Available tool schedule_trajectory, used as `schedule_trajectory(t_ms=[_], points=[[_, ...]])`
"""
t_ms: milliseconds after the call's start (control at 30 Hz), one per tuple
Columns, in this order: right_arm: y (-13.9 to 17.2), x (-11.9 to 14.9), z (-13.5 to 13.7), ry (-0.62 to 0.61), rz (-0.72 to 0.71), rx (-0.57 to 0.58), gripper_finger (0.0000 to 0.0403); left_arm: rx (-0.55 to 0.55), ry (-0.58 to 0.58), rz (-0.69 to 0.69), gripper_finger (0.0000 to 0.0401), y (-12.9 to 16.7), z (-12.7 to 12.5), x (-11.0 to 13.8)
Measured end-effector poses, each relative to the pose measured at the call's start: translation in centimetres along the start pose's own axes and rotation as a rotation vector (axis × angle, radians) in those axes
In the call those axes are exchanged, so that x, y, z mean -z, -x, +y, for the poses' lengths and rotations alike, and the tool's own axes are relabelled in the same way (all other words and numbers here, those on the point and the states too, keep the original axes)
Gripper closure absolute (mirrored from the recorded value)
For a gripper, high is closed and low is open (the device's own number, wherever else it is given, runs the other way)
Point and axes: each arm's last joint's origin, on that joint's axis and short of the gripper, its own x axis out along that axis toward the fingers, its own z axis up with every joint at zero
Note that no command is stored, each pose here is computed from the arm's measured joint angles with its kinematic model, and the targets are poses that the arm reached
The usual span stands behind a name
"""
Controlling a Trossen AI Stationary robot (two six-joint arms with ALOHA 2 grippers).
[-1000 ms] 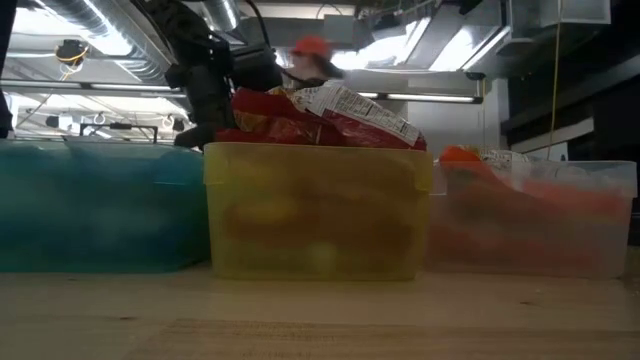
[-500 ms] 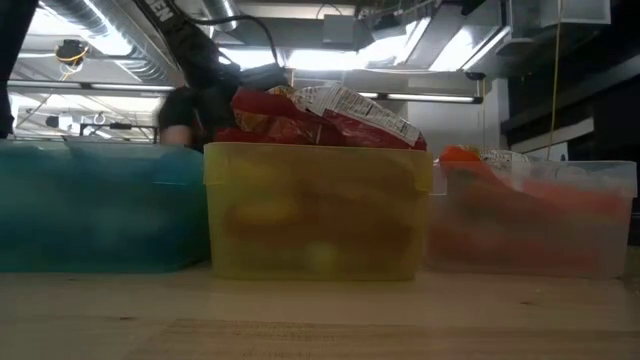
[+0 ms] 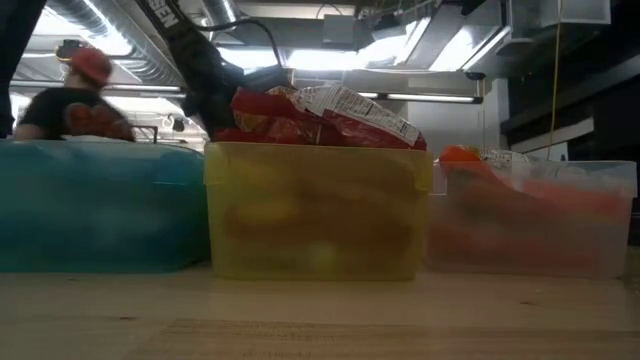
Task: Sort Maruchan noodles
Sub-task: Put the blue noodle pack into the green bin
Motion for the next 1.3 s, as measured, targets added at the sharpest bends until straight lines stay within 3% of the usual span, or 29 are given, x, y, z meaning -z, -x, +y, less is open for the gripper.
schedule_trajectory(t_ms=[133, 233, 367, 733, 1300], points=[[0.0, 0.0, 0.0, -0.01, 0.0, 0.0, 0.0194, 0.007, -0.022, -0.012, 0.0387, -0.6, -0.5, -0.2], [0.0, 0.0, 0.0, -0.019, 0.001, 0.0, 0.0194, -0.033, -0.036, -0.008, 0.0397, -0.6, -1.0, -0.4], [0.0, 0.0, 0.0, -0.026, 0.001, 0.0, 0.0194, -0.097, -0.023, 0.007, 0.04, 0.3, -1.4, -0.5], [0.0, 0.0, 0.0, -0.038, 0.0, 0.0, 0.0194, -0.223, 0.057, -0.092, 0.04, 6.2, -1.6, -1.8], [0.0, 0.0, 0.0, -0.062, -0.001, 0.0, 0.0194, -0.295, 0.105, -0.283, 0.0401, 15.5, -3.8, -1.5]])
